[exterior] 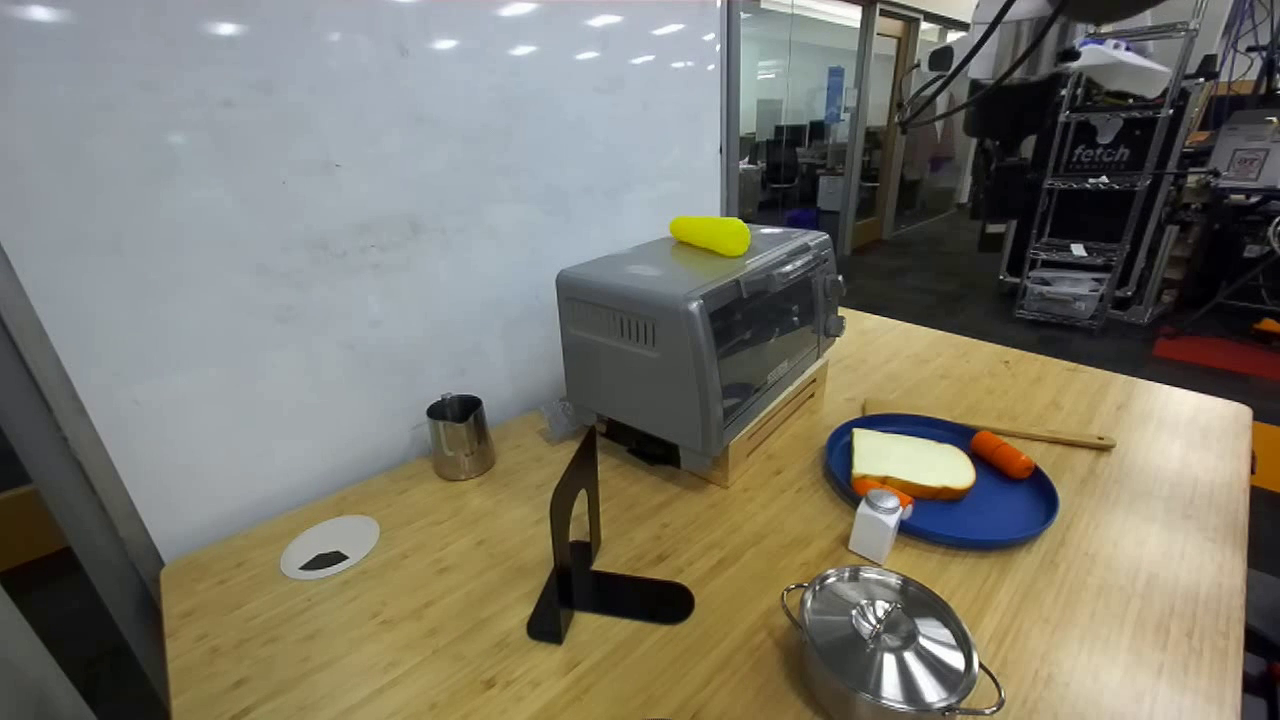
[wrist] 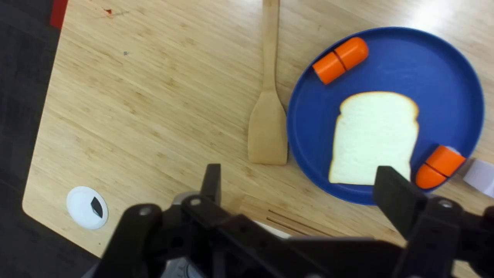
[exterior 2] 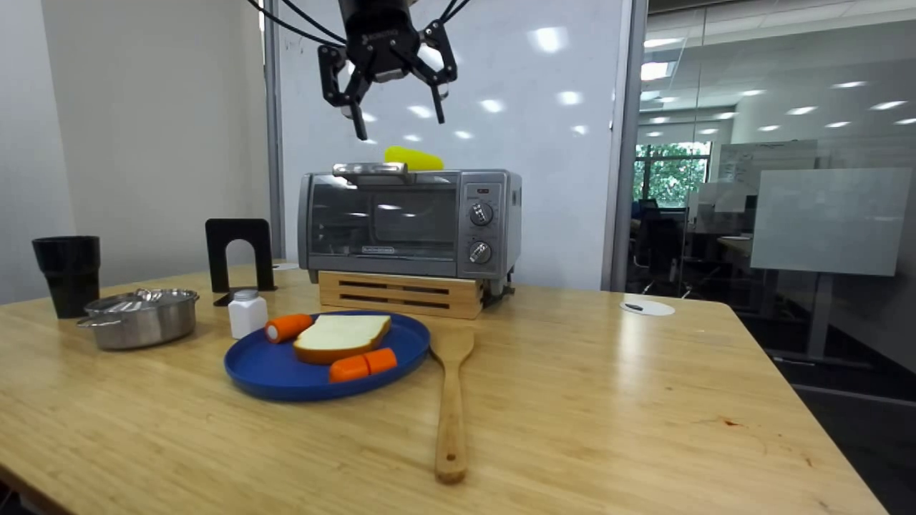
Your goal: Twist the upper knob of the microwave to the left
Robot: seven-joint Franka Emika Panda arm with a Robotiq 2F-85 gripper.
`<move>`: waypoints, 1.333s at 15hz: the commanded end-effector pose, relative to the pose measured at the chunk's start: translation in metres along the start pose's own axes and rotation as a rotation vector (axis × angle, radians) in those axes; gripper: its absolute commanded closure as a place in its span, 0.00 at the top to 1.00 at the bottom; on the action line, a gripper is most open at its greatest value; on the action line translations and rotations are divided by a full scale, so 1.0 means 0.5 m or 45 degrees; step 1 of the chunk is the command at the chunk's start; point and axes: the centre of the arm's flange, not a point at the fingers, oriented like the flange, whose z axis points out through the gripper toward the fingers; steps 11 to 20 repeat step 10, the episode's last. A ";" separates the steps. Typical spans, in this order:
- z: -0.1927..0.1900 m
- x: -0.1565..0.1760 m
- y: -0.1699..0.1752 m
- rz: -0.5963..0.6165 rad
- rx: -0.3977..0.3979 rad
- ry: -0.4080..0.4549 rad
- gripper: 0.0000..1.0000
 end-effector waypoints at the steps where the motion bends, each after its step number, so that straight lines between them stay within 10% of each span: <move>1: -0.059 -0.062 -0.047 0.014 0.114 0.073 1.00; 4: -0.093 -0.079 -0.070 0.115 0.225 0.095 1.00; 20: -0.092 -0.060 -0.056 0.075 0.157 0.091 1.00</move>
